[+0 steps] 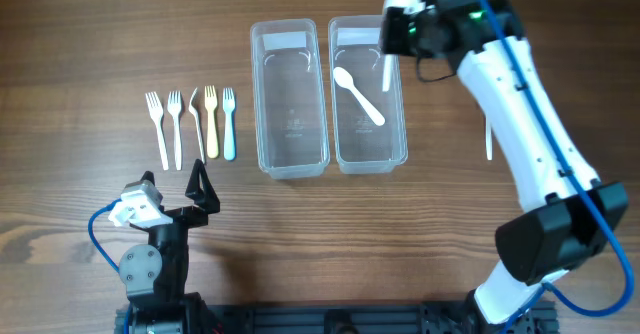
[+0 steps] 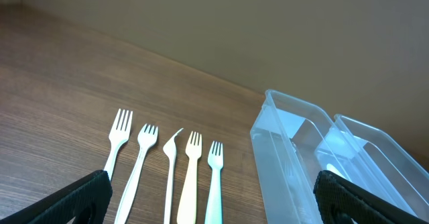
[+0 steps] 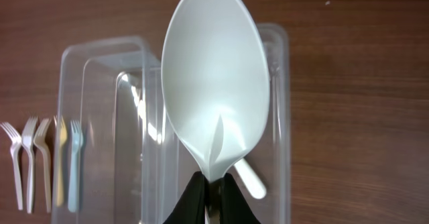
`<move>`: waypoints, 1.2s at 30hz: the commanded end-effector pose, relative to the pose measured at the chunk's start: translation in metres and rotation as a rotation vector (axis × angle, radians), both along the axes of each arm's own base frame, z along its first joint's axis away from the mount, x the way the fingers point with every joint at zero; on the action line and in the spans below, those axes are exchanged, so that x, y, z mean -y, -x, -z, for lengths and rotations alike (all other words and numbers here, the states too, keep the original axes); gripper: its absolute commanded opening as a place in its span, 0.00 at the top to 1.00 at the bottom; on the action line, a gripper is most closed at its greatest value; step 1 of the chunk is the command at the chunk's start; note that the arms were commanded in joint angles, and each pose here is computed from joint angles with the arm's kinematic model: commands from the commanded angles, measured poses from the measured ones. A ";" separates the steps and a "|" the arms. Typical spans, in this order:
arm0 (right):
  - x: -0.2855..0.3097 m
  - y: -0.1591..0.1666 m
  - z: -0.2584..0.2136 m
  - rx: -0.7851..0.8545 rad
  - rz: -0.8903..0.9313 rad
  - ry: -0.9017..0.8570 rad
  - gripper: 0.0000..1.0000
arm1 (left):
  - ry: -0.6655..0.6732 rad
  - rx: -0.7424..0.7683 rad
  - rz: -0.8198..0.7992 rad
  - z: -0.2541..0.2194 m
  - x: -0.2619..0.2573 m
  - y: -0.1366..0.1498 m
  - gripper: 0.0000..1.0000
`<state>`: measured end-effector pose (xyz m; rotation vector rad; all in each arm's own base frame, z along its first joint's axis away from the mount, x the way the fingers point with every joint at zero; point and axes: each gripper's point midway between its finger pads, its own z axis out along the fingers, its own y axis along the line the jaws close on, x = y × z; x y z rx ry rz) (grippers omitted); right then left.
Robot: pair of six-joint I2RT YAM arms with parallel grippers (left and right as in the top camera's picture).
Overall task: Pack container
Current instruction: 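Carry the white spoon into the right container and release it, then lower the right gripper onto the spoons and grasp a white spoon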
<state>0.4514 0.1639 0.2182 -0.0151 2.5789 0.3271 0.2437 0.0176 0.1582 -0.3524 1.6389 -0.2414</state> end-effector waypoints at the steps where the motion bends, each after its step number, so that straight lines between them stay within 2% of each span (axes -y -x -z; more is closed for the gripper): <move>1: 0.000 0.002 0.054 -0.098 -0.008 0.105 0.94 | -0.012 -0.004 0.013 0.003 0.002 0.000 0.00; 6: 0.002 0.012 0.104 -0.214 -0.013 0.142 0.94 | -0.012 -0.004 0.013 0.003 0.002 0.000 0.00; 9: 0.002 0.012 0.116 -0.239 -0.017 0.153 0.89 | -0.012 -0.004 0.013 0.003 0.002 0.000 0.00; 11: 0.001 0.010 0.115 -0.228 -0.016 0.148 0.77 | -0.012 -0.004 0.013 0.003 0.002 0.000 0.00; 12: 0.001 0.008 0.114 -0.219 -0.017 0.145 0.67 | -0.012 -0.004 0.013 0.003 0.002 0.000 0.00; 13: 0.000 0.006 0.110 -0.206 -0.017 0.141 0.51 | -0.012 -0.004 0.013 0.003 0.002 0.000 0.00; 14: -0.001 0.004 0.105 -0.195 -0.020 0.140 0.45 | -0.012 -0.004 0.013 0.003 0.002 0.000 0.00; 18: 0.007 -0.001 0.076 -0.144 -0.061 0.185 0.42 | -0.011 -0.004 0.013 0.003 0.002 0.000 0.00; 23: 0.064 -0.006 0.004 -0.033 0.092 0.308 0.39 | -0.012 -0.004 0.013 0.003 0.002 0.000 0.00; 26: 0.106 0.003 -0.026 -0.012 0.167 0.339 0.31 | -0.012 -0.004 0.013 0.003 0.002 0.000 0.00; 30: 0.174 0.026 -0.029 -0.102 0.241 0.384 0.22 | -0.012 -0.004 0.013 0.003 0.002 0.000 0.00; 36: 0.245 0.045 0.001 -0.236 0.357 0.398 0.21 | -0.012 -0.004 0.013 0.003 0.002 0.000 0.00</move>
